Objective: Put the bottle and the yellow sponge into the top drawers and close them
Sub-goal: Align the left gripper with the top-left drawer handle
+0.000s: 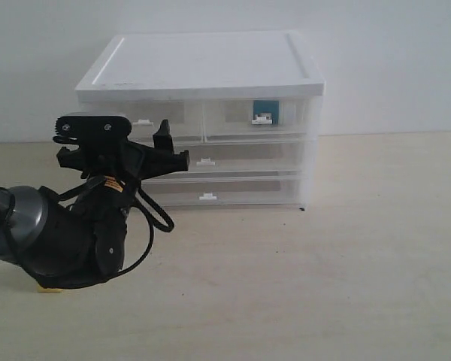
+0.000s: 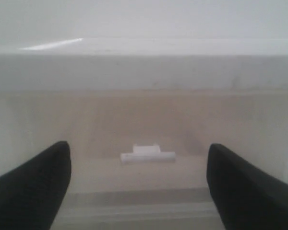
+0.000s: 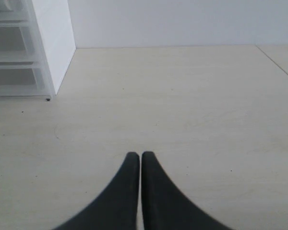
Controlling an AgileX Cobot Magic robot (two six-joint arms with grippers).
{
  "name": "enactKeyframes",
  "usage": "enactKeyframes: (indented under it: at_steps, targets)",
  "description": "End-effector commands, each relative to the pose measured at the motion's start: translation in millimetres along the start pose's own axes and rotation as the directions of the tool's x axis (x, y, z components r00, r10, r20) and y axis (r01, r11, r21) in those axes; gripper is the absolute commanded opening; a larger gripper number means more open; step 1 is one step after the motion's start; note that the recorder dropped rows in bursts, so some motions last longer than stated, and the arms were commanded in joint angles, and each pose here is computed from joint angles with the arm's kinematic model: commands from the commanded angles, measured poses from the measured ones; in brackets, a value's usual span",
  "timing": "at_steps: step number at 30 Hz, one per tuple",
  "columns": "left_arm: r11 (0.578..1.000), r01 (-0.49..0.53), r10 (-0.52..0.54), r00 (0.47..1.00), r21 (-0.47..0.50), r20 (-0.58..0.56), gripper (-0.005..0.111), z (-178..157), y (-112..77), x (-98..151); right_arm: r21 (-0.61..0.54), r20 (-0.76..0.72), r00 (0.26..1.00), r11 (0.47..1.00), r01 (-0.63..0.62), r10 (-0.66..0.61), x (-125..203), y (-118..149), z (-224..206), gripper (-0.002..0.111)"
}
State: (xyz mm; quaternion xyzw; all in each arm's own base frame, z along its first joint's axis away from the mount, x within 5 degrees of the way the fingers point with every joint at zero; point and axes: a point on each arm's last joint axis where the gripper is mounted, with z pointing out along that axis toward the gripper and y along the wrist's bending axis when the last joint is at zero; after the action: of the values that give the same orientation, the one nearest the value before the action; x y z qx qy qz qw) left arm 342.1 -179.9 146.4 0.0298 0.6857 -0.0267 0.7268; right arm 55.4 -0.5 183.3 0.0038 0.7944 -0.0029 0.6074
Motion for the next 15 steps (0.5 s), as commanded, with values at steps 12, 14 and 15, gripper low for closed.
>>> enactKeyframes:
  at_steps: [12,14,15]
  targets:
    - [0.999,0.006,-0.005,1.0,-0.04,0.023,0.066,6.8,5.3,-4.3,-0.001,0.008,1.0,1.0,0.0,0.0,0.6,0.1,0.0,0.0]
    - [0.999,0.008,-0.007,1.0,-0.04,0.027,0.064,7.6,4.9,-5.2,-0.001,0.008,1.0,1.0,0.0,0.0,0.6,0.1,0.0,0.0]
    - [0.999,0.008,-0.007,1.0,-0.04,0.027,0.059,7.6,4.9,-5.2,-0.001,0.008,1.0,1.0,0.0,0.0,0.6,0.1,0.0,0.0]
